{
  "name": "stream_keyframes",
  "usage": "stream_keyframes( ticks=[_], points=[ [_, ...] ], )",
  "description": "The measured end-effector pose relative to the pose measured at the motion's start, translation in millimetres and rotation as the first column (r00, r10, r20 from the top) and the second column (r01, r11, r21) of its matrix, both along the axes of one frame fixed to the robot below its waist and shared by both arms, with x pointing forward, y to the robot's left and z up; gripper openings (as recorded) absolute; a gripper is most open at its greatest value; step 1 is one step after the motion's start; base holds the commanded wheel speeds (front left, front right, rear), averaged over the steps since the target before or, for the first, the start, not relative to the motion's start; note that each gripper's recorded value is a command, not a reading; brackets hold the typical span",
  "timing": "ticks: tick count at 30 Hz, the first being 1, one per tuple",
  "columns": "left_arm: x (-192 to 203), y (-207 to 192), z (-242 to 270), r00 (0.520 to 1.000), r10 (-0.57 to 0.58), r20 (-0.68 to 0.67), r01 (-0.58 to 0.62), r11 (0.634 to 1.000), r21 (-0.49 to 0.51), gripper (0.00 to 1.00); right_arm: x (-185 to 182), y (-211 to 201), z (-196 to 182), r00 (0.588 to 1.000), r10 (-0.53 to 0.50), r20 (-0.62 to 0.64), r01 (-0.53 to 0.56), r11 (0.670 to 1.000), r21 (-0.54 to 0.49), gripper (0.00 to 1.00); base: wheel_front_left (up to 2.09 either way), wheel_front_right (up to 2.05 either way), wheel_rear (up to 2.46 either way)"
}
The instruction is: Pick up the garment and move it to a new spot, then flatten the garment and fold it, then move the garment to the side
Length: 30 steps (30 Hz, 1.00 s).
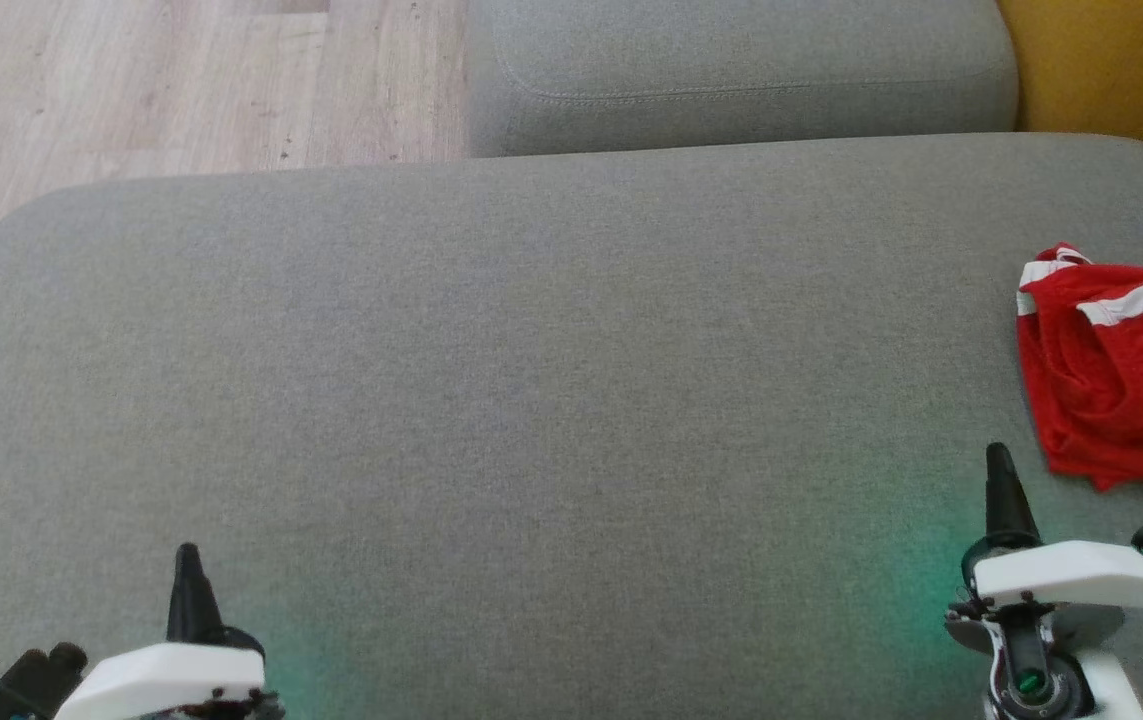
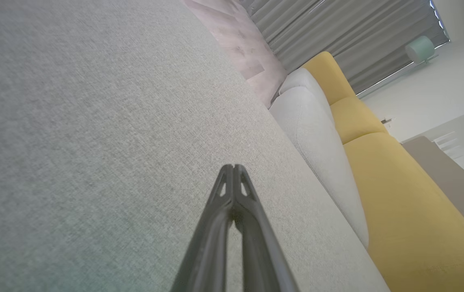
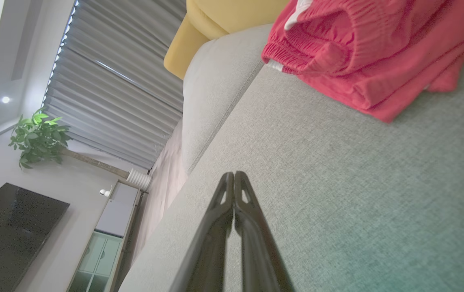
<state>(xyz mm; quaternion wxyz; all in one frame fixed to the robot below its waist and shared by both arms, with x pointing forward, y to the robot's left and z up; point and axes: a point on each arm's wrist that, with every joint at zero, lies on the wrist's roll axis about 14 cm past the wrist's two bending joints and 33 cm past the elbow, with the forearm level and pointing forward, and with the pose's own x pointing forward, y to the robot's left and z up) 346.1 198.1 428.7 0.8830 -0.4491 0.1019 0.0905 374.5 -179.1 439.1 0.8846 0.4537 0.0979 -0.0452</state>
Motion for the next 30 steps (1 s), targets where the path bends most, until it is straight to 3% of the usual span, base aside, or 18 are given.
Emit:
stream_keyframes(
  ticks=[14, 30],
  points=[
    [7.5, -3.3, 9.0, 0.999, 0.017, 0.032, -0.012, 0.988, -0.155, 0.00, 2.3, -5.9, 9.5, 0.999, -0.042, 0.019, 0.038, 0.988, 0.151, 0.00, 0.00, 0.00, 0.00],
    [15.3, -4.7, 20.9, 0.997, 0.042, 0.071, -0.015, 0.941, -0.339, 0.00, 4.6, -13.7, 22.5, 0.995, -0.089, 0.045, 0.069, 0.941, 0.332, 0.00, 0.00, 0.00, 0.00]
  ],
)
